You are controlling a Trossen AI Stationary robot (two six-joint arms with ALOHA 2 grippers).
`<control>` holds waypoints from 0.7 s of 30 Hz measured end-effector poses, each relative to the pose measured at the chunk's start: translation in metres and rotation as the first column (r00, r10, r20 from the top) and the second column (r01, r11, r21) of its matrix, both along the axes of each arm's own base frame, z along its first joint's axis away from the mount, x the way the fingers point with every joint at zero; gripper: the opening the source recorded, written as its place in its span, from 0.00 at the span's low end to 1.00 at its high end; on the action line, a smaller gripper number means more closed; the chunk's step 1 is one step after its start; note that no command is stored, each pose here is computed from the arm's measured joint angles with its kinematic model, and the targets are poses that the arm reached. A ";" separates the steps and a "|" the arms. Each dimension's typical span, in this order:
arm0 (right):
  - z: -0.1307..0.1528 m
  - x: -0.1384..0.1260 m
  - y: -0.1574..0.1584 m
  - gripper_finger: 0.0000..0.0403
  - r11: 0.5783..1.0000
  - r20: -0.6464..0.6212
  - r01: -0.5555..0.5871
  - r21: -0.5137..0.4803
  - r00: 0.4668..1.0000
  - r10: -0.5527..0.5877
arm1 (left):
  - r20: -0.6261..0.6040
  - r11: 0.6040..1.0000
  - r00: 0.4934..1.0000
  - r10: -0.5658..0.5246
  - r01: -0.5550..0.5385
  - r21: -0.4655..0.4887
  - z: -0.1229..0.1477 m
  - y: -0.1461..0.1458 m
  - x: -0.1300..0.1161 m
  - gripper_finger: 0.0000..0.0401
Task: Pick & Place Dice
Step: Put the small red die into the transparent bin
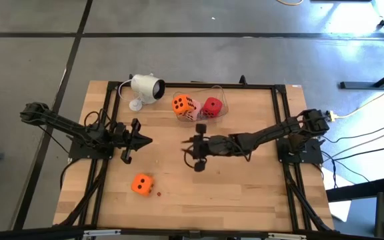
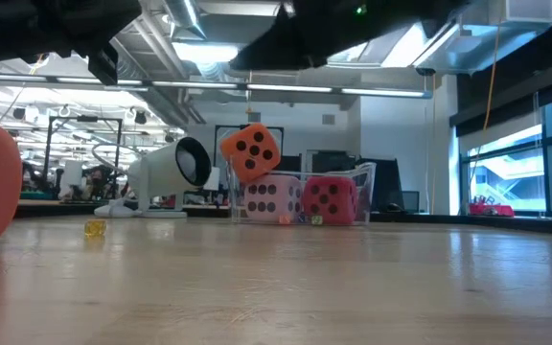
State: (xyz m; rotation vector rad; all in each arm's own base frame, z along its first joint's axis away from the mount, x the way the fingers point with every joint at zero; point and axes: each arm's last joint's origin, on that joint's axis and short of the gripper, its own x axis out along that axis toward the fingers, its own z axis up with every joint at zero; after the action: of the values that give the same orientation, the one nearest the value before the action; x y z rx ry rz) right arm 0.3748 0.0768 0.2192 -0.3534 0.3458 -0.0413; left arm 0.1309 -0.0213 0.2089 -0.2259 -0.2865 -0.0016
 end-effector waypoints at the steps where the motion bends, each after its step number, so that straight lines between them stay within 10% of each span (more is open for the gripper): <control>1: 0.000 0.000 0.001 0.32 0.999 0.000 -0.036 0.001 0.999 0.036 | 0.000 1.000 1.000 0.000 0.000 0.000 0.000 0.000 0.000 0.02; 21: -0.015 0.016 0.021 0.32 0.870 -0.029 -0.440 0.225 0.889 0.457 | 0.000 1.000 1.000 0.000 0.000 0.000 0.000 0.000 0.000 0.03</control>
State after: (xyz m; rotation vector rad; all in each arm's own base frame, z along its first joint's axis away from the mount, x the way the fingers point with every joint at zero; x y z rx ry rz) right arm 0.3910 0.0977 0.2042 -0.2155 0.3383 0.4686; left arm 0.1309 -0.0213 0.2089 -0.2260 -0.2862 -0.0014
